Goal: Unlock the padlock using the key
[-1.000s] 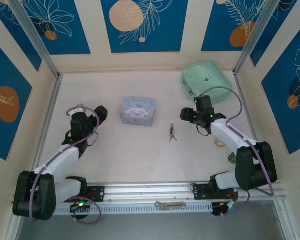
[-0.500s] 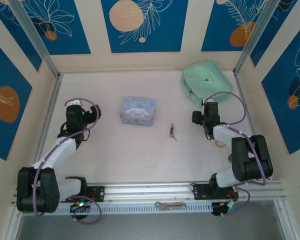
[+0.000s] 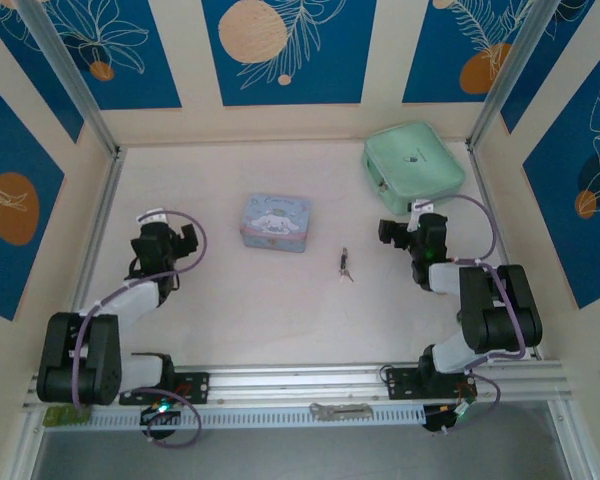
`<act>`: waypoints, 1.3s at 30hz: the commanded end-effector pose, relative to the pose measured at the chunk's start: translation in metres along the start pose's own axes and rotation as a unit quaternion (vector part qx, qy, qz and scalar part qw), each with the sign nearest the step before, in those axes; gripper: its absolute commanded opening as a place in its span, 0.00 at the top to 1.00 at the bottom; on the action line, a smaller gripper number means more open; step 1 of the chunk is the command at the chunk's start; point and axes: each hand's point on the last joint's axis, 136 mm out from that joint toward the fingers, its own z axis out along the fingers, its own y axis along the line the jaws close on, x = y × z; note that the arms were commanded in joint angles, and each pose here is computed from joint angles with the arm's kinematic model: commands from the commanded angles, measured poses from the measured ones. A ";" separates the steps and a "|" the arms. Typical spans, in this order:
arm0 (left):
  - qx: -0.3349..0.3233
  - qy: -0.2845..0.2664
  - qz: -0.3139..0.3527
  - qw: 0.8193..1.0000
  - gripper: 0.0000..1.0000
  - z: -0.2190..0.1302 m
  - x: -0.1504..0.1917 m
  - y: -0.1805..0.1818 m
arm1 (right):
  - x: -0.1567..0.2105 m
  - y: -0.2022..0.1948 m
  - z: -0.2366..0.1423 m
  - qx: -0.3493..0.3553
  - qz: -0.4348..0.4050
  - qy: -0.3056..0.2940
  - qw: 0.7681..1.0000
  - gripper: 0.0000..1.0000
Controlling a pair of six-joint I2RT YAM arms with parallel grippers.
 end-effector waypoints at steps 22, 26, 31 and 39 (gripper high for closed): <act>0.064 -0.103 0.082 0.989 0.01 0.022 0.005 -0.027 | -0.014 -0.001 -0.005 0.008 0.003 -0.057 0.998 0.01; 0.065 -0.100 0.092 0.989 0.01 0.025 0.003 -0.032 | -0.014 -0.001 -0.005 0.008 0.003 -0.056 0.998 0.01; 0.066 -0.097 0.092 0.989 0.01 0.025 0.004 -0.032 | -0.014 -0.001 -0.005 0.008 0.003 -0.056 0.998 0.01; 0.065 -0.097 0.093 0.989 0.01 0.025 0.004 -0.032 | -0.014 -0.002 -0.005 0.001 0.007 -0.053 0.999 0.01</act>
